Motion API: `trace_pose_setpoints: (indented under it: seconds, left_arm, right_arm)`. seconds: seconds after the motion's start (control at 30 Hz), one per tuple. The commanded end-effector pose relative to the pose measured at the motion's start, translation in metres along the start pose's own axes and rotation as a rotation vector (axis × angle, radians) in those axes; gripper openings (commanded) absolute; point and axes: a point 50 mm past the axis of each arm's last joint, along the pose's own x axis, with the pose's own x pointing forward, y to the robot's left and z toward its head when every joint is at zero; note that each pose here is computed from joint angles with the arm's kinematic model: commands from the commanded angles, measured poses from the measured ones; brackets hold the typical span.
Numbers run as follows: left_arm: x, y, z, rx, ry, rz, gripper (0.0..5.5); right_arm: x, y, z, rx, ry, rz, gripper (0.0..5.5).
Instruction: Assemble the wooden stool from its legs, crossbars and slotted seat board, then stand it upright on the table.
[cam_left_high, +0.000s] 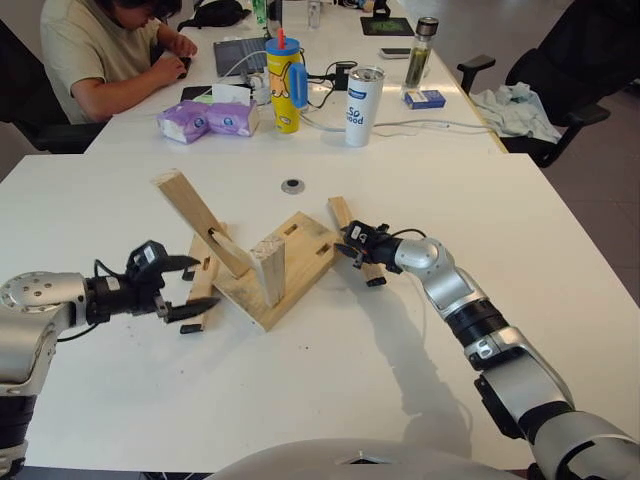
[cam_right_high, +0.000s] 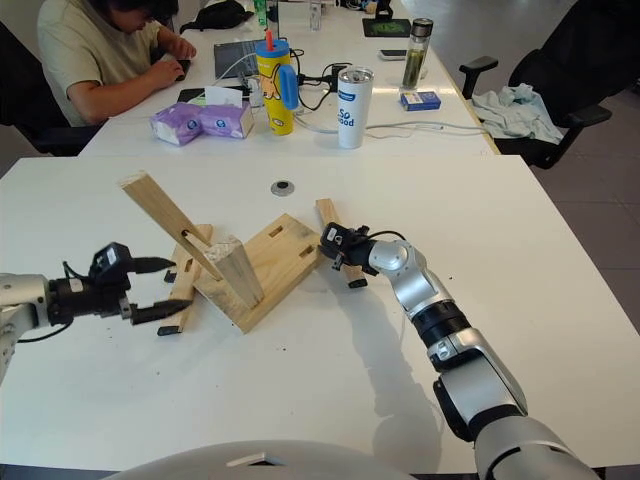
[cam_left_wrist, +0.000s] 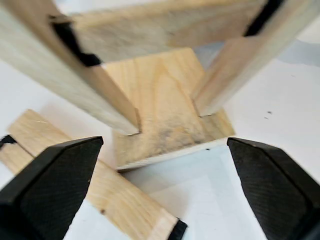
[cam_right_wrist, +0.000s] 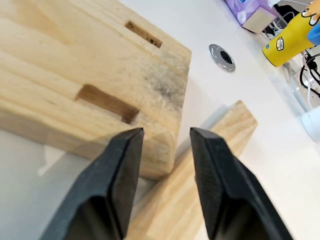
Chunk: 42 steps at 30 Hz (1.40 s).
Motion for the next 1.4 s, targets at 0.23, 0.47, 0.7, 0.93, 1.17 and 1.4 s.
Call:
trace_pose_setpoints:
  seconds: [0.23, 0.47, 0.7, 0.93, 1.17, 1.4]
  left_arm:
    - [0.04, -0.051, 0.001, -0.003, 0.041, -0.249, 4.62]
    - [0.058, -0.07, -0.004, -0.043, 0.05, -0.299, 4.62]
    - [0.07, -0.073, -0.025, -0.045, 0.162, -0.226, 4.62]
    - [0.075, -0.05, -0.036, 0.003, 0.234, -0.052, 4.62]
    - [0.092, -0.022, -0.034, 0.026, 0.229, 0.129, 4.62]
    - [0.114, -0.002, -0.029, 0.045, 0.219, 0.234, 4.62]
  right_arm:
    - [0.008, 0.009, -0.011, -0.161, 0.103, 0.253, 1.73]
    - [-0.003, 0.04, -0.032, -0.195, 0.214, 0.515, 1.73]
    - [-0.021, 0.059, -0.038, -0.154, 0.23, 0.564, 1.73]
    - [-0.037, 0.084, -0.028, -0.081, 0.178, 0.573, 1.73]
    - [-0.037, 0.105, -0.002, -0.048, 0.084, 0.582, 1.73]
    - [-0.025, 0.106, 0.023, 0.02, -0.026, 0.452, 1.73]
